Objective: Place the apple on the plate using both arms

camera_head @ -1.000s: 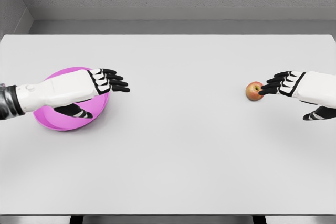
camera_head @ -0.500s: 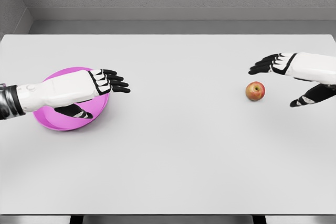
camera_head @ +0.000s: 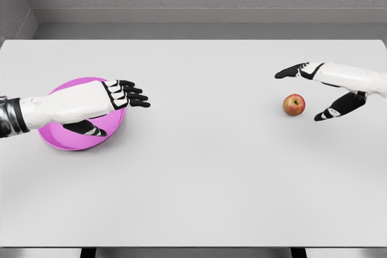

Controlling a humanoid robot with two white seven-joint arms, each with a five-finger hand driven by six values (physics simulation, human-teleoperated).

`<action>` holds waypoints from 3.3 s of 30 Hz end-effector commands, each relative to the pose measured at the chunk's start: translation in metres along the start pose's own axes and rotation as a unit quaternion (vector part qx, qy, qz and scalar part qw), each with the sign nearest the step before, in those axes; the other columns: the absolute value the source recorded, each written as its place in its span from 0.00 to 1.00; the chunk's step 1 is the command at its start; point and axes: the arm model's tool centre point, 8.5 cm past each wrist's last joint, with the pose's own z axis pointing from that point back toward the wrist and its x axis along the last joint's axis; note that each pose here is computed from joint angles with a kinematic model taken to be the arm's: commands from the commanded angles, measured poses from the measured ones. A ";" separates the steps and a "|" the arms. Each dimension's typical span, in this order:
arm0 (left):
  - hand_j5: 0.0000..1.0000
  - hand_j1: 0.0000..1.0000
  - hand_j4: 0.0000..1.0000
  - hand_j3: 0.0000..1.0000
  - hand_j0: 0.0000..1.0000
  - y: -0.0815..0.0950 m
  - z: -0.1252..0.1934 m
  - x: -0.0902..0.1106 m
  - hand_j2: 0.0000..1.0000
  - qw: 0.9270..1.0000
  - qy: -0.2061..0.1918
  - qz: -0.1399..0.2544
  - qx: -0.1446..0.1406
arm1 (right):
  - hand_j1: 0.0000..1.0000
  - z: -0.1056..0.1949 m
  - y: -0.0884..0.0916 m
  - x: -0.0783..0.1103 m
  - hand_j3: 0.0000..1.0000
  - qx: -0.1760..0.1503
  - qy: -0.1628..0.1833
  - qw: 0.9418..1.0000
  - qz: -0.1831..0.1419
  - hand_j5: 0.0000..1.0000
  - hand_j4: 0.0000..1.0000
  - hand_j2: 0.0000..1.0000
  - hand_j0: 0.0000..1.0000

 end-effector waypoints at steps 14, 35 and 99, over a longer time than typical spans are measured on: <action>1.00 1.00 1.00 1.00 1.00 0.001 0.001 -0.001 1.00 1.000 0.001 0.002 0.003 | 1.00 -0.014 0.024 -0.032 1.00 0.024 0.039 0.999 -0.016 1.00 1.00 1.00 1.00; 1.00 1.00 1.00 1.00 1.00 -0.001 -0.002 0.000 1.00 1.000 -0.001 0.002 0.002 | 1.00 -0.038 0.042 -0.067 1.00 0.036 0.093 0.994 -0.038 1.00 1.00 1.00 1.00; 1.00 1.00 1.00 1.00 1.00 -0.002 -0.007 0.002 1.00 1.000 -0.006 0.002 -0.004 | 0.68 -0.106 0.011 0.008 0.68 -0.001 -0.087 0.995 -0.043 0.68 0.68 0.68 0.68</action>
